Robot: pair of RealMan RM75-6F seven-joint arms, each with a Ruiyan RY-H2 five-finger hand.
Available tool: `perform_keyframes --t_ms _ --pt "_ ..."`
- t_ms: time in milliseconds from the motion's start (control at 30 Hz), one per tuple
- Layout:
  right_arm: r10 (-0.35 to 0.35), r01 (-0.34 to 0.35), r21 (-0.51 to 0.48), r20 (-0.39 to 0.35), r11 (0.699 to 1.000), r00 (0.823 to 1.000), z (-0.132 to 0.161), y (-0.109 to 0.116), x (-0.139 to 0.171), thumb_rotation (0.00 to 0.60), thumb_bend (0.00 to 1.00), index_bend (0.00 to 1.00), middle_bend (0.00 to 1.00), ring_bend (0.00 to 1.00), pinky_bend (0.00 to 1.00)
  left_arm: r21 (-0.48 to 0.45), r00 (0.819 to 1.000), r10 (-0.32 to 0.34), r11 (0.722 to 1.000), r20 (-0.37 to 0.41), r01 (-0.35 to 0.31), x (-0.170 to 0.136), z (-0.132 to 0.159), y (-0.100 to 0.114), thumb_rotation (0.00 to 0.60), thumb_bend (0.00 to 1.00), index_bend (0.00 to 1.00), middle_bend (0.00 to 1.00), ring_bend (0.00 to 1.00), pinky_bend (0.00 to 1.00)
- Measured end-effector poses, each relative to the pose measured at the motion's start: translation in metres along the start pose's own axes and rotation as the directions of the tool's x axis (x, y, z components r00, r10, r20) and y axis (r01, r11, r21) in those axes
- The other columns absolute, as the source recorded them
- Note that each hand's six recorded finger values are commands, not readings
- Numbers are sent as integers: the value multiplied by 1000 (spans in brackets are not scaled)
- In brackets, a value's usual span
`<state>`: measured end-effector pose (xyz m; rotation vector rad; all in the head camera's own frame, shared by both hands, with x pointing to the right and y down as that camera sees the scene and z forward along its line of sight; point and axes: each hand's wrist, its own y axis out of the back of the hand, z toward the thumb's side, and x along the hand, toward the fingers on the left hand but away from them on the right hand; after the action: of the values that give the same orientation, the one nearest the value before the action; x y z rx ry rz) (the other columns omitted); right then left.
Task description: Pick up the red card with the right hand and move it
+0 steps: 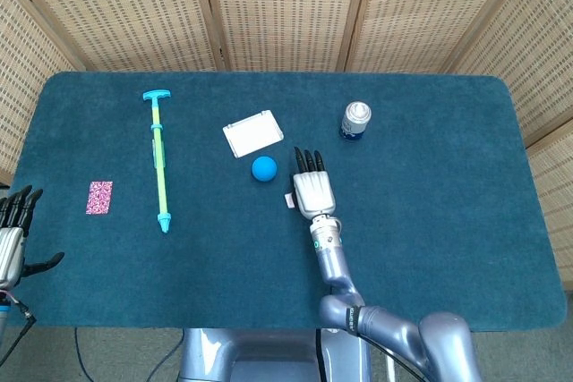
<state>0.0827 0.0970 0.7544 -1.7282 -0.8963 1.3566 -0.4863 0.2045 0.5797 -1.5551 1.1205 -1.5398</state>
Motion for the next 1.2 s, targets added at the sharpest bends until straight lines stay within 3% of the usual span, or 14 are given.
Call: perform_keyframes --t_ms 467,767,1200 --pt "-73 74 -14 15 997 997 -4 30 -14 600 641 609 73 0 0 0 1000 1 1000 -11 -1 1 -3 0 600 166 0 0 0 7" --pt "-113 114 -38 37 993 993 -21 49 -13 600 635 607 72 0 0 8 1000 -9 1000 -3 9 1 0 -3 600 166 0 0 0 7" --pt "-72 81 -257 45 963 996 -63 80 33 600 632 609 66 0 0 48 999 -1 999 42 -1 -4 14 -6 600 166 0 0 0 7"
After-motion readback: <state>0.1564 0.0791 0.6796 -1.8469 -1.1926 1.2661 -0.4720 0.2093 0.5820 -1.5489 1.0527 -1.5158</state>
